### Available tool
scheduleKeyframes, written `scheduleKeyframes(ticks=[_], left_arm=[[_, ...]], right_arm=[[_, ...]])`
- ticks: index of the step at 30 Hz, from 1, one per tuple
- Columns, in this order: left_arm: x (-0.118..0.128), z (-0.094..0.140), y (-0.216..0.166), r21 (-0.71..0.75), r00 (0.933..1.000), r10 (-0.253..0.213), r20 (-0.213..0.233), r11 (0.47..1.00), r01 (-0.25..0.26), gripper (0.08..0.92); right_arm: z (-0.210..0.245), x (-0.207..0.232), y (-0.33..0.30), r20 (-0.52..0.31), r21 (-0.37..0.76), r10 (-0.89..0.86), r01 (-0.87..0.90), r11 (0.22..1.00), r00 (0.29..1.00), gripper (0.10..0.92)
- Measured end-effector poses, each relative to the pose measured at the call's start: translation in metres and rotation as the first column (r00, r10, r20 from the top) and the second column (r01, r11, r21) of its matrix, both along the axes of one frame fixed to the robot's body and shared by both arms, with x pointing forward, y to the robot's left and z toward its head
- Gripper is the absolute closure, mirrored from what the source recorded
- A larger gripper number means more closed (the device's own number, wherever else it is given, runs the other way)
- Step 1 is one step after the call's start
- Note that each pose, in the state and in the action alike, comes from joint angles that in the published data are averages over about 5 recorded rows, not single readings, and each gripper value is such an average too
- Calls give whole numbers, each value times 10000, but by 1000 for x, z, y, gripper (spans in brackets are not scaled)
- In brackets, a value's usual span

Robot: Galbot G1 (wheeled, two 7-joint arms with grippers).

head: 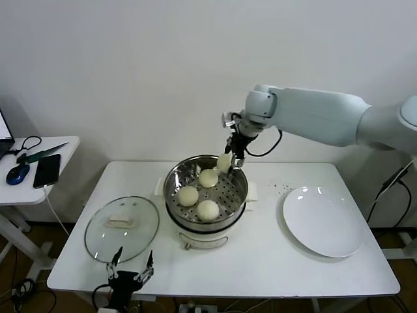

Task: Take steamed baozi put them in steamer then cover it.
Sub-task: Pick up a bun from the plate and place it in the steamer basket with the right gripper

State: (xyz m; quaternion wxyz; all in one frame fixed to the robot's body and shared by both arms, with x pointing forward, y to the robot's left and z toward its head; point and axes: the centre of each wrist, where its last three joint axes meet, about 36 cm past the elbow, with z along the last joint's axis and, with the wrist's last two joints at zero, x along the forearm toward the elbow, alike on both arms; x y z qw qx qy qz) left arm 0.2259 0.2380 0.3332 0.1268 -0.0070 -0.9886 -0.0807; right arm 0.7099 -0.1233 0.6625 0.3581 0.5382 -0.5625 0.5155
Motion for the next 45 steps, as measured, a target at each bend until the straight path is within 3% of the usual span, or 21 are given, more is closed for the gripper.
scheduleKeyframes(ticks=[19, 27, 34, 45], left_arm=[[-2, -5, 7, 69, 9999, 134, -87, 9999, -133, 177], [0, -5, 7, 50, 9999, 153, -65, 9999, -152, 177], [2, -5, 6, 41, 9998, 181, -53, 9998, -181, 177], [1, -6, 8, 81, 9996, 283, -81, 9996, -282, 177]], right_arm=[[-68, -13, 21, -742, -736, 217, -272, 9969, 9970, 292], [-73, -14, 21, -766, -802, 200, -261, 9964, 9969, 275], [-71, -14, 20, -726, -689, 118, -169, 9975, 9973, 206], [-46, -10, 9, -541, -82, 182, -187, 9998, 9984, 199]])
